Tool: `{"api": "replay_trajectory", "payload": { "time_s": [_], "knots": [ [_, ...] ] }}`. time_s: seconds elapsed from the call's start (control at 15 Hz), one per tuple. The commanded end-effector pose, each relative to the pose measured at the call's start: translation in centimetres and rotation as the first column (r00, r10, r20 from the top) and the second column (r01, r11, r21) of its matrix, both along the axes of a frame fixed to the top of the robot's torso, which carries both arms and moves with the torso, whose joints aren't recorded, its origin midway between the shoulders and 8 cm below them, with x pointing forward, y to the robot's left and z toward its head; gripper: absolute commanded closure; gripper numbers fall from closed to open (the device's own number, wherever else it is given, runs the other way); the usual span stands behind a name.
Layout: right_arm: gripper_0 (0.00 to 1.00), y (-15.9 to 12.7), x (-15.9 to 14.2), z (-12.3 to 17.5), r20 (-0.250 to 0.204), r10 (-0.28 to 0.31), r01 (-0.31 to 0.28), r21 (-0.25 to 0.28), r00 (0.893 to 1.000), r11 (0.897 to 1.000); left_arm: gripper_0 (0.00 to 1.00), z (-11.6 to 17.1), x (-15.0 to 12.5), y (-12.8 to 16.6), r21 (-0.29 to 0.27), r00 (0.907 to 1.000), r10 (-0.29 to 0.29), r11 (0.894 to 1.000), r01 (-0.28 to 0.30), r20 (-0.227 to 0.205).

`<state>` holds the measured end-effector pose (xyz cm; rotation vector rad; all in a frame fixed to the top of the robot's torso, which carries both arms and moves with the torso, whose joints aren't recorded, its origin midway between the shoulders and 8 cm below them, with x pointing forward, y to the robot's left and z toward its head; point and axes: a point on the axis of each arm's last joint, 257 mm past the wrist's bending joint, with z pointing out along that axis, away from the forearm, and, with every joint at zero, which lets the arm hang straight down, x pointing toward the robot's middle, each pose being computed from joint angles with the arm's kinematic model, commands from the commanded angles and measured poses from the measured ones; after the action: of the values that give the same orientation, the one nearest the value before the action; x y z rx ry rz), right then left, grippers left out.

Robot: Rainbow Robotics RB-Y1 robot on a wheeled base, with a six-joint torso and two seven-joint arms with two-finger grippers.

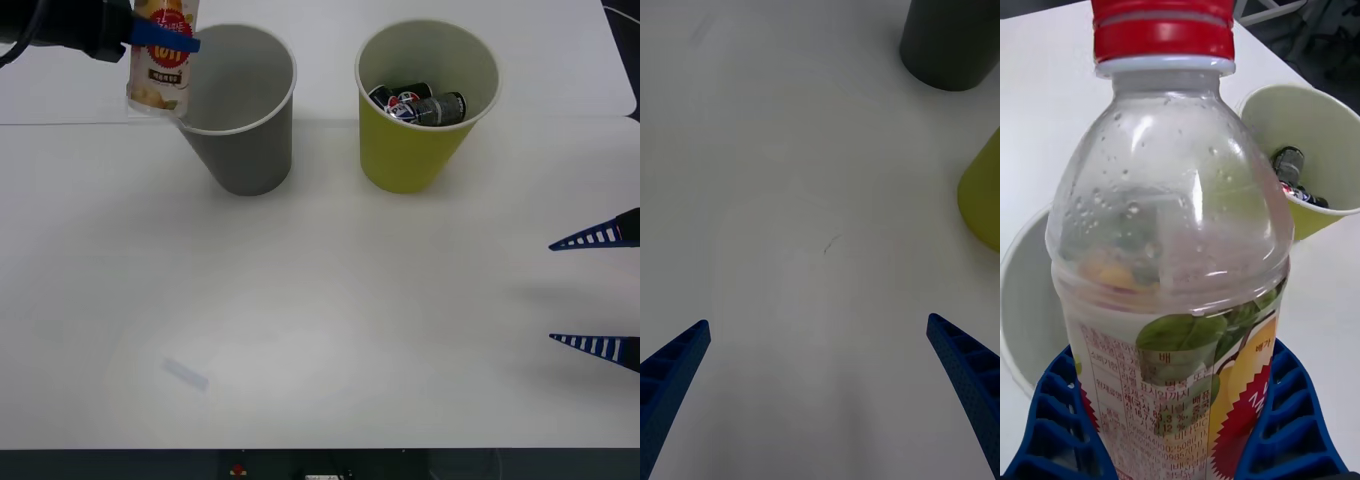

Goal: Put the can into the green bin and the plastic bottle into the gray bin

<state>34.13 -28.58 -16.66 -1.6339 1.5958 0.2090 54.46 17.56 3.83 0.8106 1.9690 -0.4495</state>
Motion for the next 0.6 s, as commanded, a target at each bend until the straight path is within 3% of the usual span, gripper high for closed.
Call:
{"api": "replay_trajectory", "payload": {
  "time_s": [0.07,0.27,0.53,0.6],
  "knots": [
    [0.0,0.0,0.0,0.0,0.0,0.0,0.0,0.0,1.0,1.0,1.0,-0.2,2.5,-1.4,0.012,0.9998,0.009,1.0,-0.009,-0.019],
    [0.0,0.0,0.0,0.0,0.0,0.0,0.0,0.0,1.0,1.0,1.0,-0.8,4.8,-2.1,0.054,0.9997,0.02,0.998,-0.019,-0.017],
    [0.0,0.0,0.0,0.0,0.0,0.0,0.0,0.0,1.0,1.0,1.0,-0.9,5.9,-3.0,0.061,0.9994,0.027,0.998,-0.025,-0.021],
    [0.0,0.0,0.0,0.0,0.0,0.0,0.0,0.0,1.0,1.0,0.59,-0.9,6.0,-2.9,0.068,0.9996,0.025,0.997,-0.024,-0.014]
  ]
}}
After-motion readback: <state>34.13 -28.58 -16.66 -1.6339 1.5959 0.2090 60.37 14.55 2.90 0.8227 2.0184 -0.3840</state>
